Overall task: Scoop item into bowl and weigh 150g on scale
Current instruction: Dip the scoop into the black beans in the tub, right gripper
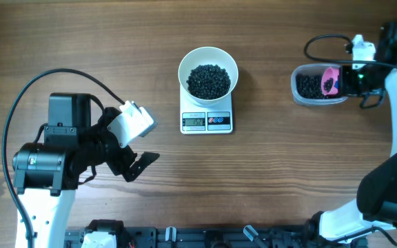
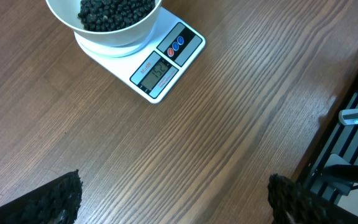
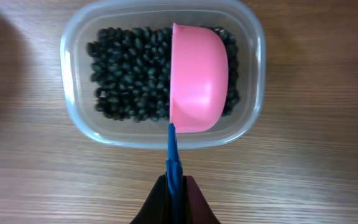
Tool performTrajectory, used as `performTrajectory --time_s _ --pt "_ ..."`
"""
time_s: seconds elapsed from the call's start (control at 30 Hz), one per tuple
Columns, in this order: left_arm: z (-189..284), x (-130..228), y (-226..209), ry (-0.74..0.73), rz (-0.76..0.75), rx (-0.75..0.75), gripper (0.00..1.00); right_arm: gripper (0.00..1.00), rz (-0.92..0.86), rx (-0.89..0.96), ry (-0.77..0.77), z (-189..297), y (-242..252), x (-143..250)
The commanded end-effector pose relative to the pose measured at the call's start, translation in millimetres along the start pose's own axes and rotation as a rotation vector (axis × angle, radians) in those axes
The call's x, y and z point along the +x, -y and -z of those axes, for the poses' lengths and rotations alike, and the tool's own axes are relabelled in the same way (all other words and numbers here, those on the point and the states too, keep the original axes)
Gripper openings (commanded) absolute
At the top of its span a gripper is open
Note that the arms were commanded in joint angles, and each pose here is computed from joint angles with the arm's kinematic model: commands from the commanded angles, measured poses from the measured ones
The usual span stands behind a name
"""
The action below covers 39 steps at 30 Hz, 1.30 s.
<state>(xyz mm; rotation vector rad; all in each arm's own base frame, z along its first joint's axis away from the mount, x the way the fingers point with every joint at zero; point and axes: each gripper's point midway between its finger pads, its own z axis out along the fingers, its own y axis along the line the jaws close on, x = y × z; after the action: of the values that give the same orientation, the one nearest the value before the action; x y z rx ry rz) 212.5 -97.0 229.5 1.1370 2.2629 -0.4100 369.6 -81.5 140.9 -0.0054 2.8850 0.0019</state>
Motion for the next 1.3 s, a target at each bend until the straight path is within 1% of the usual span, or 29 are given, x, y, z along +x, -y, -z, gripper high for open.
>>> performTrajectory --time_s 0.0,0.17,0.33,0.53,0.63,0.8,0.9,0.97,1.07,1.17,1.2,1.27 --pt "4 -6 -1 0.015 -0.037 -0.01 1.0 0.04 0.077 0.205 0.039 25 12 -9" --pt "4 -6 -1 0.015 -0.037 -0.01 1.0 0.04 0.14 0.321 0.053 39 8 -14" --pt "4 -6 -1 0.015 -0.037 -0.01 1.0 0.04 0.222 0.38 0.04 44 3 -15" --pt "4 -6 -1 0.015 -0.037 -0.01 1.0 0.04 0.257 0.385 0.035 44 1 -16" --pt "4 -6 -1 0.015 -0.037 -0.01 1.0 0.04 0.305 0.386 0.027 44 1 -16" --pt "4 -6 -1 0.015 -0.037 -0.01 1.0 0.04 0.304 0.382 0.043 44 0 -20" --pt "4 -6 -1 0.015 -0.037 -0.01 1.0 0.04 0.311 0.271 0.094 42 -19 -26" --pt "4 -6 -1 0.016 -0.037 -0.011 1.0 0.04 0.322 0.135 0.166 48 -44 -37" --pt "4 -6 -1 0.015 -0.037 -0.01 1.0 0.04 0.365 -0.153 0.339 79 -98 -64" --pt "4 -6 -1 0.015 -0.037 -0.01 1.0 0.04 0.434 -0.392 0.525 116 -141 -90" --pt "4 -6 -1 0.015 -0.037 -0.01 1.0 0.04 0.459 -0.45 0.575 125 -151 -96" --pt "4 -6 -1 0.015 -0.037 -0.01 1.0 0.04 0.479 -0.475 0.608 127 -158 -102"
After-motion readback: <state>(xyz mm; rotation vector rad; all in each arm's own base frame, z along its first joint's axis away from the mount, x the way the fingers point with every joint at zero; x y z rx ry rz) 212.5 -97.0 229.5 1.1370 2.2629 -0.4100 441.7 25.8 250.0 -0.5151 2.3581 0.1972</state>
